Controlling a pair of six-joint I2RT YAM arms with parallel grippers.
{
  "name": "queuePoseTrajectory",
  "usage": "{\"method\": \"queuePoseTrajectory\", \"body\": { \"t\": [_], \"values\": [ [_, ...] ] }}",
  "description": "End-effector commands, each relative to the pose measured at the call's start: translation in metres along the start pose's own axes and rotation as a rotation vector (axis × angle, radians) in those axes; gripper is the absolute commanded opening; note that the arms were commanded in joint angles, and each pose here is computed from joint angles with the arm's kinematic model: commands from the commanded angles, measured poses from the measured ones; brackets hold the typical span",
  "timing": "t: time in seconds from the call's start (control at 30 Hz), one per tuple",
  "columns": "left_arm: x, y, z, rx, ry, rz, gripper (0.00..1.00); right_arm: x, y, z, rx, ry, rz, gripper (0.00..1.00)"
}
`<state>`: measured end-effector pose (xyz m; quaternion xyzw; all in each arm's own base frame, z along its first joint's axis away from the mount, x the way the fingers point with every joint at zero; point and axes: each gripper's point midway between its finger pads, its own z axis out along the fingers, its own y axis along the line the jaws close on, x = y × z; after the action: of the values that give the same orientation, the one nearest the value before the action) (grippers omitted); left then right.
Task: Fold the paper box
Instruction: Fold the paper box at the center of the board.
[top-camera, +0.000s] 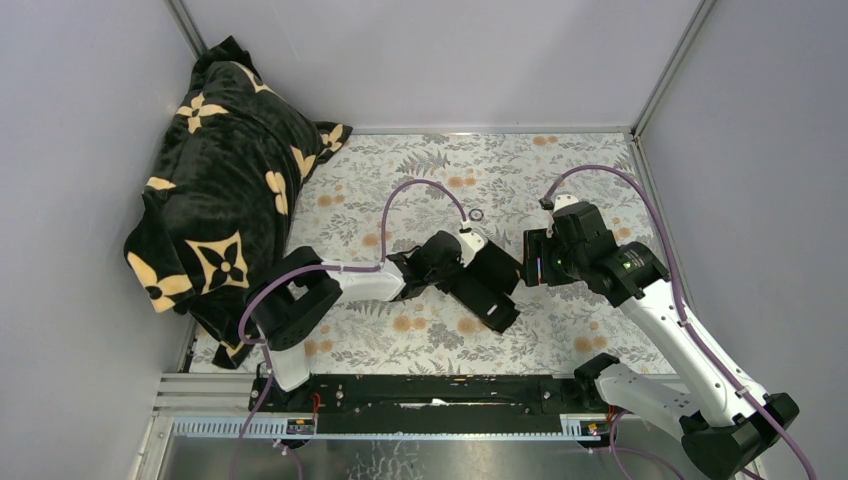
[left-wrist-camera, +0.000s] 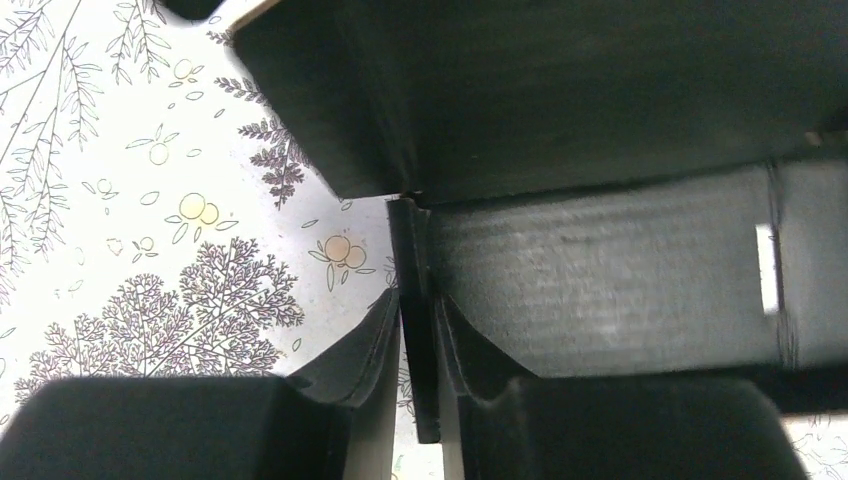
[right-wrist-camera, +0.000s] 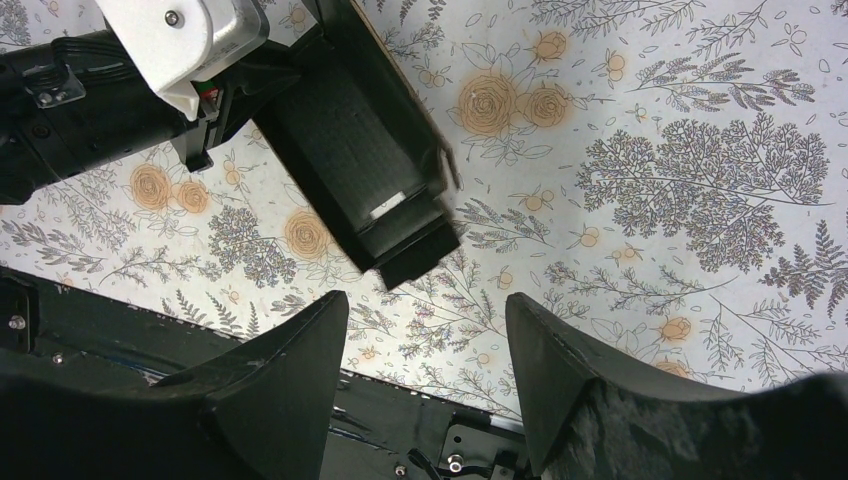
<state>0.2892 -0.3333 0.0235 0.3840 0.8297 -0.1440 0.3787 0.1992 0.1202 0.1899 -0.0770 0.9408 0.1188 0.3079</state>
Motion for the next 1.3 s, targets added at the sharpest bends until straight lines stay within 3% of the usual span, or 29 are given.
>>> {"method": "queuePoseTrajectory", "body": {
  "t": [0.0,0.13,0.37,1.27],
  "values": [
    [-0.009,0.007,0.002,-0.025,-0.018,-0.002,0.21,-0.007,0.004,-0.002,-0.026,-0.029,-0.007,0.67],
    [-0.012,0.008,0.002,-0.028,-0.020,-0.004,0.14,-0.006,0.004,-0.001,-0.028,-0.027,-0.009,0.67],
    [-0.011,0.016,0.003,-0.105,0.002,0.021,0.12,-0.009,0.003,-0.005,-0.018,-0.040,-0.009,0.67],
    [-0.018,0.018,-0.014,-0.492,-0.013,0.275,0.08,-0.019,-0.010,-0.032,0.035,-0.119,-0.022,0.67]
  ]
}}
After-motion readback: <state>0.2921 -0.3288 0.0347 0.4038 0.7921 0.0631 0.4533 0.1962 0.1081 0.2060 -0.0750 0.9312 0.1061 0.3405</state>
